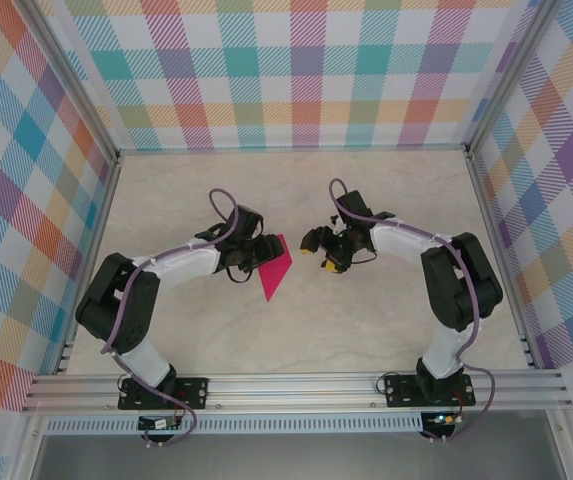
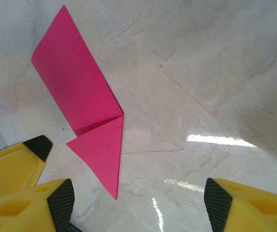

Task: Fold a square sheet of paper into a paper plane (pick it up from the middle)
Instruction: Fourth fold the wing at the center of the table.

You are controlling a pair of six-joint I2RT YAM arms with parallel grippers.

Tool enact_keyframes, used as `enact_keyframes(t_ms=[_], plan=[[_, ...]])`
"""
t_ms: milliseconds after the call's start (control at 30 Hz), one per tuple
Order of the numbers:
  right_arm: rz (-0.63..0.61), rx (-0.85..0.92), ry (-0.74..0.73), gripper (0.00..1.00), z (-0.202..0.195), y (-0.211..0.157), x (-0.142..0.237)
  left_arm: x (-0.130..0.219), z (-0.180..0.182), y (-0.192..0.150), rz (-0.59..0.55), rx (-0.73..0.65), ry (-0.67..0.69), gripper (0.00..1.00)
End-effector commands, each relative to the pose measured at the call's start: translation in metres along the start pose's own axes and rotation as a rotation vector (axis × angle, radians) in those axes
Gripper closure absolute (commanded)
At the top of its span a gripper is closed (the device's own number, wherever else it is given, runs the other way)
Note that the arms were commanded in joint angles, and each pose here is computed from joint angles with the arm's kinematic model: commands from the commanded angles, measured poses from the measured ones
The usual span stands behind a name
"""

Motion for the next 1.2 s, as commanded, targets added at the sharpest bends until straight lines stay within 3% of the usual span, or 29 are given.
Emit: enact_keyframes(t_ms=[0, 300, 633, 933, 1167], plan=[[0.016, 0.003, 0.074, 0.27, 0.009, 0.001, -0.004, -0.003, -0.003, 0.005, -0.014, 0.016, -0.017, 0.41], [0.085, 0.018, 0.139, 0.42, 0.019, 0.004, -0.023, -0.01, 0.022, 0.006, -0.04, 0.049, 0.085, 0.57], [0.122, 0.024, 0.142, 0.51, 0.017, 0.002, -0.035, -0.018, 0.025, -0.001, 0.002, 0.065, 0.061, 0.78], [0.127, 0.026, 0.138, 0.52, 0.019, 0.003, -0.039, 0.002, 0.011, 0.002, -0.024, -0.008, 0.004, 0.79], [0.133, 0.029, 0.136, 0.49, 0.021, 0.002, -0.041, 0.0, 0.011, -0.02, 0.075, -0.032, -0.039, 0.83]])
Point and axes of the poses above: each hand's point on the last joint's axis, 136 mm out from that joint toward the fingers, its own x axis back along the fingers, its own z axis along the line the jaws close on, y = z × x, the point moved 3 cm from there along x, back along the fingers, and after that the axes turned 9 degrees about x, right-handed, at the moved point
